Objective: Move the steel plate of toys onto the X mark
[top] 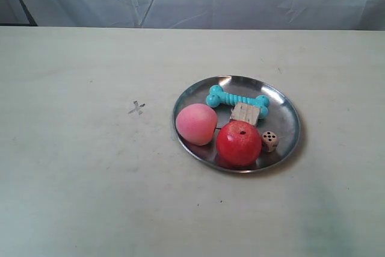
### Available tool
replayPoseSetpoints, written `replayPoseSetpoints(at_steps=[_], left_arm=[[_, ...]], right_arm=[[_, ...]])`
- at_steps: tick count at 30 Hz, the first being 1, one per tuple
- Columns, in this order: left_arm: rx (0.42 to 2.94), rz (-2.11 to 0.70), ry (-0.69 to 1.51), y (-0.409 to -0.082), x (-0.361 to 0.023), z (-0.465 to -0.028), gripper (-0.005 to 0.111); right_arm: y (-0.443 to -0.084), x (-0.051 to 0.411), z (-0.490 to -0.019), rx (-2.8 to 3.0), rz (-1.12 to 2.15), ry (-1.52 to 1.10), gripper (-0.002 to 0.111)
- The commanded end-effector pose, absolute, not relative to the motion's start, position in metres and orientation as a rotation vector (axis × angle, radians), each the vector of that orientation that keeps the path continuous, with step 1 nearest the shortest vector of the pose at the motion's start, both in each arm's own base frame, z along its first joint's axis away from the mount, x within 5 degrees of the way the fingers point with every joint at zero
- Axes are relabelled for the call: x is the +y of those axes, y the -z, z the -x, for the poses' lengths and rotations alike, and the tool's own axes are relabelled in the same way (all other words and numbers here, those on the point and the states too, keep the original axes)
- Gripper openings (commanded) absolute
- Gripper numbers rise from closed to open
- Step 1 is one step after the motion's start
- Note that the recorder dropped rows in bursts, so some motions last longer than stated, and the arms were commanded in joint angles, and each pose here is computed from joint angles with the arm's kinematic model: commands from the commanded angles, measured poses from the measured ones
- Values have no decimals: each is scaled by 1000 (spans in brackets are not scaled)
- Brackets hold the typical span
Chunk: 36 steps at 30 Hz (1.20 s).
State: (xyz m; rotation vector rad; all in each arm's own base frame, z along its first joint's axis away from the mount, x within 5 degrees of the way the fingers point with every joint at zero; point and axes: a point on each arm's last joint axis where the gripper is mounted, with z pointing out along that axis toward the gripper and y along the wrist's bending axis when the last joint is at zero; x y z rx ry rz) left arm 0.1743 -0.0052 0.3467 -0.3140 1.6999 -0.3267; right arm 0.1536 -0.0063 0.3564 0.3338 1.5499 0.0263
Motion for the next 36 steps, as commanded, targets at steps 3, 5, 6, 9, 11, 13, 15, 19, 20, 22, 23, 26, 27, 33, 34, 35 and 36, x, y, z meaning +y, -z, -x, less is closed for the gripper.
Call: replayPoseSetpoints(at_steps=[3, 5, 6, 9, 11, 13, 15, 19, 20, 22, 23, 26, 27, 33, 34, 35, 36], left_arm=[[2169, 63, 141, -325, -12, -279, 0], [2254, 48, 222, -312, -18, -299, 0], [2294, 31, 271, -303, -22, -308, 0], [2411, -22, 435, -270, -35, -327, 0], [2480, -92, 530, -251, -42, -331, 0], [2544, -150, 649, -235, -50, -332, 0], [2580, -199, 743, -224, -55, -332, 0], [2563, -227, 851, -216, -61, -336, 0], [2548, -231, 861, -217, -62, -337, 0], [2518, -245, 878, -218, -64, -338, 0], [2509, -257, 878, -218, -64, -338, 0], [2508, -260, 877, -218, -64, -338, 0], [2510, -265, 873, -218, -64, -338, 0], [2516, -276, 863, -217, -64, -338, 0], [2517, -280, 859, -217, -64, -338, 0], [2518, -282, 858, -217, -64, -338, 0], [2520, -285, 863, -217, -64, -337, 0]], right_arm=[[-339, -2, -271, 1874, -211, 417, -1], [-316, 3, -304, 1962, -134, 483, -1], [-305, 5, -315, 1996, -112, 501, -1], [-259, 2, -349, 2132, -38, 632, -1], [-226, -2, -359, 2223, -29, 756, -1], [-196, -9, -361, 2303, -7, 910, -1], [-178, -12, -359, 2349, 5, 985, -1], [-152, -3, -360, 2419, 94, 847, -1], [-151, 4, -362, 2418, 113, 730, -1], [-157, 23, -367, 2387, 141, 434, -1], [-162, 32, -369, 2365, 164, 304, -1], [-184, 67, -367, 2253, 270, -183, -1], [-193, 78, -364, 2215, 274, -355, -1], [-201, 111, -327, 2371, 588, -924, -1], [-196, 109, -319, 2471, 651, -924, -1], [-190, 105, -311, 2582, 695, -900, -1], [-186, 101, -306, 2689, 679, -870, -1]])
